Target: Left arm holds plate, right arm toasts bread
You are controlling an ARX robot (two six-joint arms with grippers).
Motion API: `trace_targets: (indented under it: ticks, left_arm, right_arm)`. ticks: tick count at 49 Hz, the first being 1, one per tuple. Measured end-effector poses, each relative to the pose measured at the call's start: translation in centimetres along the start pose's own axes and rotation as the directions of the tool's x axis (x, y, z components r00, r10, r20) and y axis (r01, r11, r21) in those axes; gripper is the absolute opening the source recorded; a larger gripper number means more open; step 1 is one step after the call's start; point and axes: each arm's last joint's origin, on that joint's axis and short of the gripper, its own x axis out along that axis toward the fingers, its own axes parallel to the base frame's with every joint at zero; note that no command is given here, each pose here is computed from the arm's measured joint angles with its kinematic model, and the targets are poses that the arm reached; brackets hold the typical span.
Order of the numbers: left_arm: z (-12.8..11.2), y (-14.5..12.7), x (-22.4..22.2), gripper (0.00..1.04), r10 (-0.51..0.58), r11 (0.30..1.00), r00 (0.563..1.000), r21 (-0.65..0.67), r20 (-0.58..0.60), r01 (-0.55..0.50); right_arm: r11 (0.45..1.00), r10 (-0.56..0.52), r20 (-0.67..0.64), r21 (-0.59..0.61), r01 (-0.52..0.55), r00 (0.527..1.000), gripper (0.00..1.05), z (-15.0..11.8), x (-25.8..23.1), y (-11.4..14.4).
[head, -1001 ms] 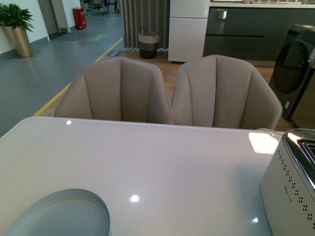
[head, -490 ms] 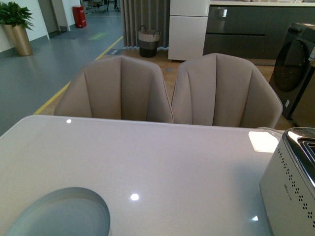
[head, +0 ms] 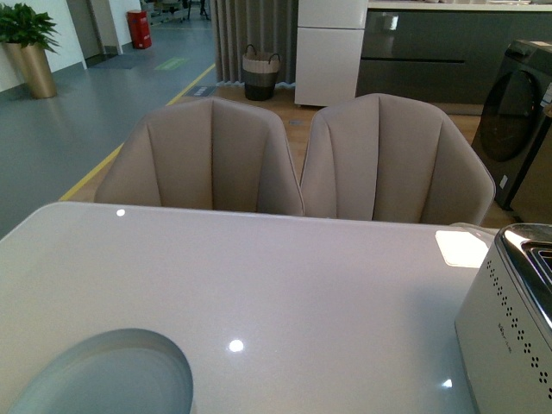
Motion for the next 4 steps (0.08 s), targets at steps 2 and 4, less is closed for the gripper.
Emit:
trace_targets:
  ticks: [2,4]
  left_arm:
    - [0.00,0.00,0.00,0.98,0.000,1.000,1.000,0.000,0.000,0.000]
    - [0.00,0.00,0.00,0.98,0.000,1.000,1.000,0.000,0.000,0.000]
  right_arm:
    - [1.000,0.000,0.000,0.000,0.000,1.000,0.96,0.00,0.00,0.00]
    - [1.000,0.000,0.000,0.000,0.000,1.000,0.96,0.00,0.00,0.00]
